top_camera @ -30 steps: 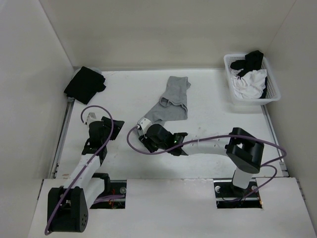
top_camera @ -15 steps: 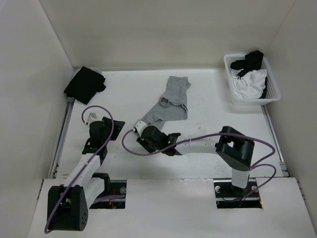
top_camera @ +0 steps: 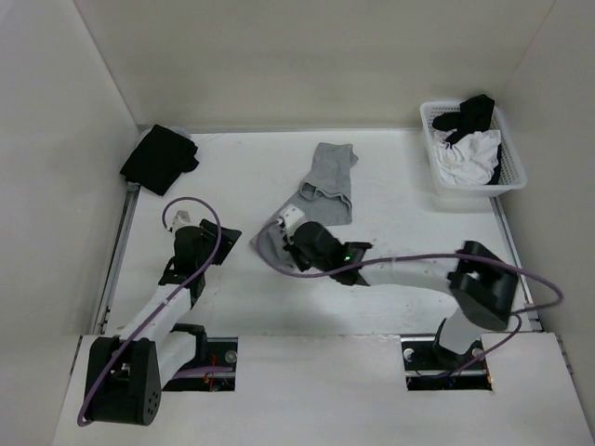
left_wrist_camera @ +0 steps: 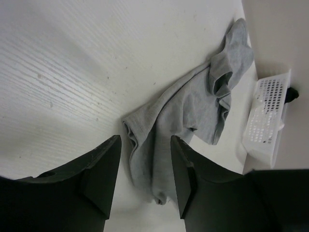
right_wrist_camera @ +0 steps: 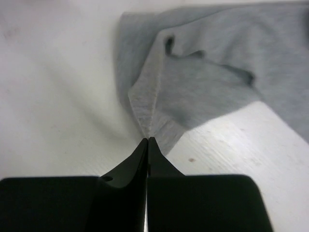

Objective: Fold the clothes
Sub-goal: Flatten the tank top out

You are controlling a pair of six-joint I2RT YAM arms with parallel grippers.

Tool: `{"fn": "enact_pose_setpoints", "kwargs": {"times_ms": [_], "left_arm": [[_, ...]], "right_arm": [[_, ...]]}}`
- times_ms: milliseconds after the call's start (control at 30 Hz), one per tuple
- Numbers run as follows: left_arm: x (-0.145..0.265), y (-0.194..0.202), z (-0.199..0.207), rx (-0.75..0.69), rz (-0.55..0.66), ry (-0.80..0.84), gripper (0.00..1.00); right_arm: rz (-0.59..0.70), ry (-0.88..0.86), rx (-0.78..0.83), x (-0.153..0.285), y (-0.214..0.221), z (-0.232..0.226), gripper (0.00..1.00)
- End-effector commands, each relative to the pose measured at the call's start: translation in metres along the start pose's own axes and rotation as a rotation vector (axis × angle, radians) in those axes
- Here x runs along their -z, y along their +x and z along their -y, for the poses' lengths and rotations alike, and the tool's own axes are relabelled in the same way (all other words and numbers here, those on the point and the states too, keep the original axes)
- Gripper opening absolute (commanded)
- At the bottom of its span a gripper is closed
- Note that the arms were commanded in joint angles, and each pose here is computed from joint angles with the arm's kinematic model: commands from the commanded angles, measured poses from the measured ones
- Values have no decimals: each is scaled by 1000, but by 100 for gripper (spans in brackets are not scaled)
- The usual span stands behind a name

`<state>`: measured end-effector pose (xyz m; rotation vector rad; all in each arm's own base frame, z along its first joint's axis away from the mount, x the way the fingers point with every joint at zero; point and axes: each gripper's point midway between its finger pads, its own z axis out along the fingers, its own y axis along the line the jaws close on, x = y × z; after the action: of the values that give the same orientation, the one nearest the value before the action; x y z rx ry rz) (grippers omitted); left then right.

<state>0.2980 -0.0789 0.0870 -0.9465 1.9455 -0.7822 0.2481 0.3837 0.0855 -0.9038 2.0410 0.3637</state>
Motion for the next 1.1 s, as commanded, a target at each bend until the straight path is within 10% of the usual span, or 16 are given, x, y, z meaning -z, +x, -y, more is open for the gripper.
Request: {"fn": "enact_pose_setpoints", "kwargs": {"times_ms": [0,467,967,1067], "left_arm": [[-4,9,4,-91,-13,18,45],[-10,101,20,-322,-228,45,55],[-27,192,30,-500,-405,59,52],[-50,184,37,-498,-350,36,15]], "right_arm": [[345,23,-259,72,-92,49,0],[656,104,-944,189,-47,179,0],[703,211,-1009,196,-32,209,0],[704,202,-1003,193,-36,209,0]]}}
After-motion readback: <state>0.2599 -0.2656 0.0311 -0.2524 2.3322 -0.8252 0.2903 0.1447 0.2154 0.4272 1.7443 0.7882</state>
